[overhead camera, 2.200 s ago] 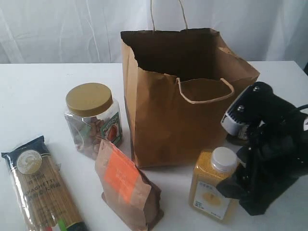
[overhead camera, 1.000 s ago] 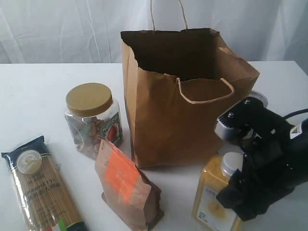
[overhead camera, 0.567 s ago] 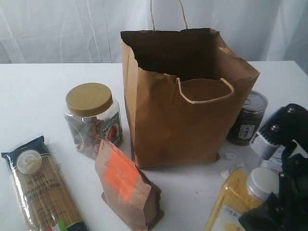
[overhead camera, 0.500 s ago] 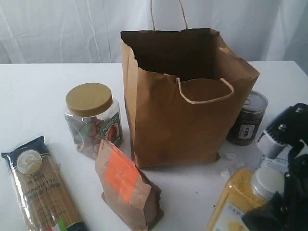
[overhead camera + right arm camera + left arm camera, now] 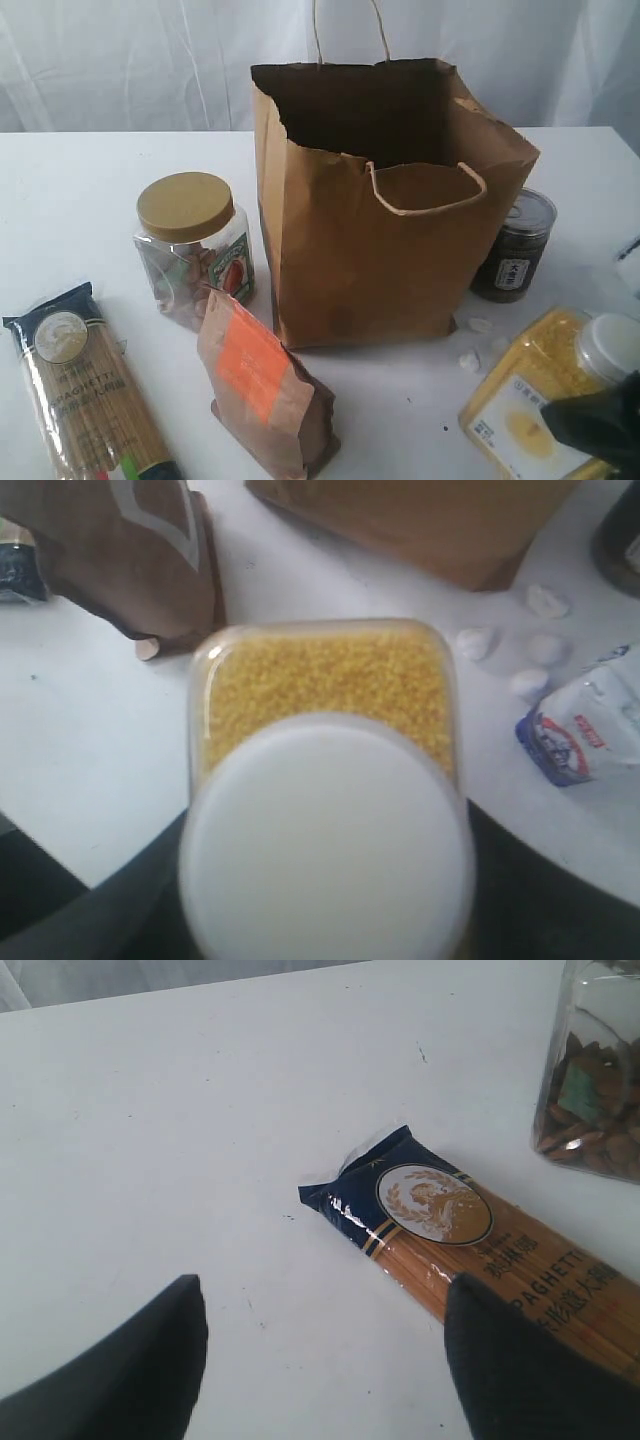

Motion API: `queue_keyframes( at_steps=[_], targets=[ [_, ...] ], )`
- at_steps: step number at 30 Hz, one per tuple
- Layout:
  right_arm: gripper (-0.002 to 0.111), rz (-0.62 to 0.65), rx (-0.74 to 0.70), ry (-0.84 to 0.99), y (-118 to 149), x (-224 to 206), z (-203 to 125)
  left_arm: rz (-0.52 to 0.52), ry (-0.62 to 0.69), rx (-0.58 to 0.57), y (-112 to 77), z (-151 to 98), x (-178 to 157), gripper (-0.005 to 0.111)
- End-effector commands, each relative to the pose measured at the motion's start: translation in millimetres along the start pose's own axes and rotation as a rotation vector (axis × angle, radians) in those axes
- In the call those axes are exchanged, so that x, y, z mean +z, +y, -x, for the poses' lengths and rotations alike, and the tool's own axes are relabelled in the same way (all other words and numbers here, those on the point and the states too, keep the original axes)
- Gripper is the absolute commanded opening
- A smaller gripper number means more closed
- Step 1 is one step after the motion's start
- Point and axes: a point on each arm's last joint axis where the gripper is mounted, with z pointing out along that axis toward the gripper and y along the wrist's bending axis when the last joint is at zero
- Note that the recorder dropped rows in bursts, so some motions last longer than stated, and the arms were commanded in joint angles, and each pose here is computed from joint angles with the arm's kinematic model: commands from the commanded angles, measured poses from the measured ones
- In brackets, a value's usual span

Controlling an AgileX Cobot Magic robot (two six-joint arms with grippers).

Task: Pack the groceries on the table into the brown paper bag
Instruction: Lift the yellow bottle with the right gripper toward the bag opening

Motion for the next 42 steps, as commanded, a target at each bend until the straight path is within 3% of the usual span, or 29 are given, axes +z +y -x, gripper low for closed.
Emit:
queue_keyframes(
  at_steps=[1, 14, 23, 33, 42],
  targets=[
    [0.0, -0.08, -0.01, -0.122, -3.6, -19.3, 13.6, -0.007, -0.005, 0.007, -0.4, -0.5, 0.1, 0.07],
    [0.0, -0.33, -0.127, -0.386, -12.5, -94.5, 61.0, -0.007, -0.005, 0.007, -0.4, -0.5, 0.1, 0.07],
    [0.0, -0.335, -0.135, -0.55, -11.9, -130.4, 116.8, -0.007, -0.005, 0.007, -0.4, -0.5, 0.1, 0.07],
    [0.0, -0.21, -0.173, -0.466, -23.8, -83.8, 189.4, -0.007, -0.005, 0.007, -0.4, -0.5, 0.1, 0.07],
    [0.0, -0.114, -0.251, -0.355, -19.0, -16.5, 227.3, -0.007, -0.005, 0.007, -0.4, -0.5, 0.1, 0.07]
  ],
)
